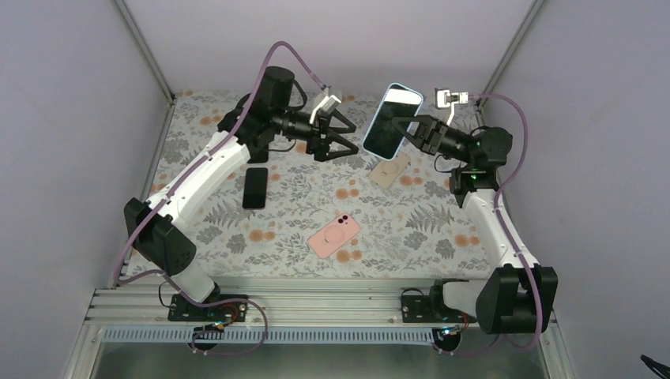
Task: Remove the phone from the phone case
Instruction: Remove the phone case from the phone.
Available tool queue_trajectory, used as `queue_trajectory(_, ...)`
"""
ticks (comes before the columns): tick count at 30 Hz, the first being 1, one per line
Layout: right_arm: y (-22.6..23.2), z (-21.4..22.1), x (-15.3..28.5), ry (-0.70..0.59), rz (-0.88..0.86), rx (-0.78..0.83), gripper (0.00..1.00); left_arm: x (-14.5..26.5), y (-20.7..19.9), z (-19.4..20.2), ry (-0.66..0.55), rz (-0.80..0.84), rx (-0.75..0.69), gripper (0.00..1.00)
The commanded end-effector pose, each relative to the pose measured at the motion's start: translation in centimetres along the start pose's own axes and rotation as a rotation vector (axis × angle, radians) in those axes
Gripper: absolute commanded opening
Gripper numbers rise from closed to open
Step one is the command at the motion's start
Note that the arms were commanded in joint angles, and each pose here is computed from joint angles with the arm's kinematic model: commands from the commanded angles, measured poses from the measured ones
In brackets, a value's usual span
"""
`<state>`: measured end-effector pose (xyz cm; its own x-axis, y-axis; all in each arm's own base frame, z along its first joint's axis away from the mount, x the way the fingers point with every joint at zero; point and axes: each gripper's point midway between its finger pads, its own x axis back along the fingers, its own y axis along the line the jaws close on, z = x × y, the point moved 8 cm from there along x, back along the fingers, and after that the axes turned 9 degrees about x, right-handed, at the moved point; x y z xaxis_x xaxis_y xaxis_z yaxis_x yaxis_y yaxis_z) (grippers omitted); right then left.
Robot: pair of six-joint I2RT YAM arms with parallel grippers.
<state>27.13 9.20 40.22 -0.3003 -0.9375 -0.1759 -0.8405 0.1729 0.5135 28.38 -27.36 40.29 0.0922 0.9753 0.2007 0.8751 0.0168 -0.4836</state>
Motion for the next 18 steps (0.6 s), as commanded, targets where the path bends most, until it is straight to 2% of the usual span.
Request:
queue_trajectory(1,2.0,-1.1,0.0,-0.018,-0.02,0.118,0.04,-1.0,-0.5,0.2,0.002,0.005,-0.007,0.86)
queue_trajectory(7,2.5,-1.1,-0.1,-0.012,-0.025,0.132,0.04,-1.7,-0.5,0.4,0.006,0.0,0.003,0.75)
queue_trajectory(14,2.8,-1.2,-0.1,-0.02,-0.034,0.115,0.04,-2.0,0.9,0.9,0.015,-0.083,0.002,0.5)
queue_trajectory(18,3.0,-1.3,-0.2,-0.025,-0.041,0.102,0.04,-2.0,1.1,0.9,0.015,-0.094,0.002,0.45)
